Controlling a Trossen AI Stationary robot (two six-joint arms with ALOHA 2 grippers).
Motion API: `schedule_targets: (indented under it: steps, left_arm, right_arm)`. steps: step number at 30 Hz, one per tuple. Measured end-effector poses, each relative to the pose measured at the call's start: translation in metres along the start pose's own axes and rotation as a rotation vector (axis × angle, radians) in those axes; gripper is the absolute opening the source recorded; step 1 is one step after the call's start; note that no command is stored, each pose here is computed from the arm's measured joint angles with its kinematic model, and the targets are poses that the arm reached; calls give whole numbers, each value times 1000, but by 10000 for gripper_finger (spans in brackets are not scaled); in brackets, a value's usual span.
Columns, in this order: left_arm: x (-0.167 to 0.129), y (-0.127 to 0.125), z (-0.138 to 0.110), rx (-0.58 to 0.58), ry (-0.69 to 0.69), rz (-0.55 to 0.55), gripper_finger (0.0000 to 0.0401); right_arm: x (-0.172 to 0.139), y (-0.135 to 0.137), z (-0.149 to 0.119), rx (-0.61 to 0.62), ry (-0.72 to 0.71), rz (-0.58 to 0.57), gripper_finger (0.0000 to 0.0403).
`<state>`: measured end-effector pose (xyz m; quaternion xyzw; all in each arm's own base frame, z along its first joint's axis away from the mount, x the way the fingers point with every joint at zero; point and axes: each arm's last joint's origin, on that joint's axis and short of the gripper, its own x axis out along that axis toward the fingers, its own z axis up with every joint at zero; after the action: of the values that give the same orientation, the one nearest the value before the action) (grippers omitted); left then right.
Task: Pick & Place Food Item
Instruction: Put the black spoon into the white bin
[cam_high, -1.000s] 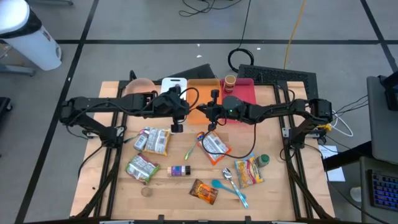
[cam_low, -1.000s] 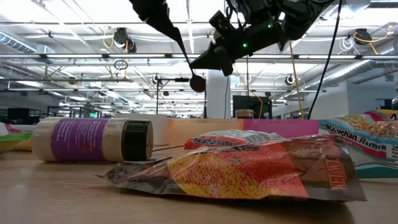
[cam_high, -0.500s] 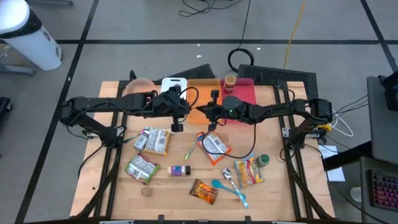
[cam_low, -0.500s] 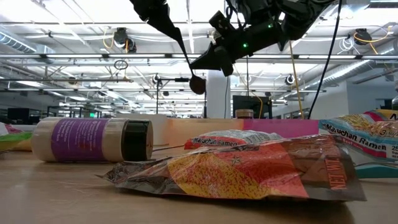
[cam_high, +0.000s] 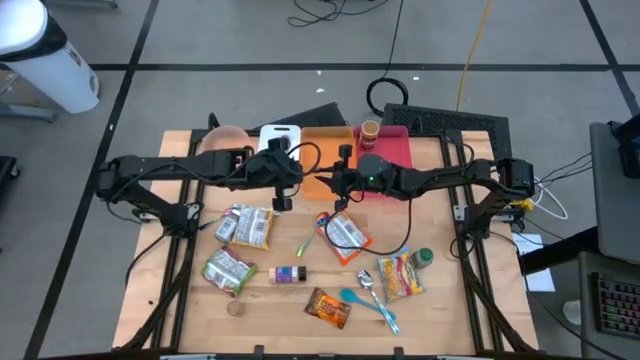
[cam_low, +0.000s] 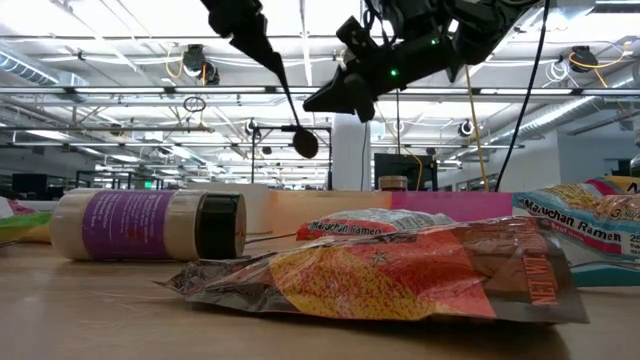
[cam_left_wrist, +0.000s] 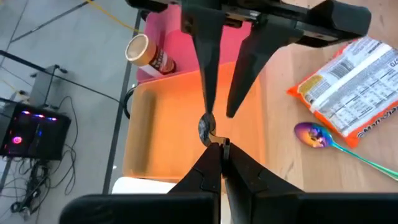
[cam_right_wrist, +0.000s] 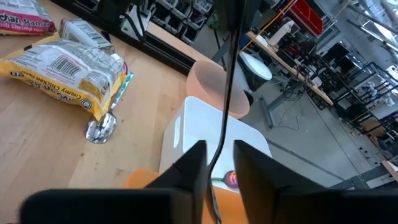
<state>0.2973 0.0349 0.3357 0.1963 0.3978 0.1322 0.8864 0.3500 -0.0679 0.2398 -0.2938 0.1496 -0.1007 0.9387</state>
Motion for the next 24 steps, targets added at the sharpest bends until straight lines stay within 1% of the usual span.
schedule_targets:
  steps: [3, 9, 12, 15, 18, 24]
  left_arm:
    - [0, 0, -2, 11, 20, 10, 4]
    - [-1, 3, -11, 32, 156, 164, 4]
    - [0, 7, -17, 19, 208, 208, 4]
    - [5, 14, -24, -7, 243, 239, 4]
    - [14, 20, -36, -25, 298, 256, 4]
    - [34, 27, -60, -37, 350, 278, 4]
  right_arm:
    - [0, -1, 1, 2, -11, -8, 118]
    - [0, -2, 3, 4, -26, -19, 182]
    - [0, -2, 3, 5, -29, -21, 205]
    - [0, -2, 3, 6, -29, -22, 223]
    - [0, -2, 3, 23, -29, -22, 238]
    - [0, -2, 2, 32, -22, -17, 255]
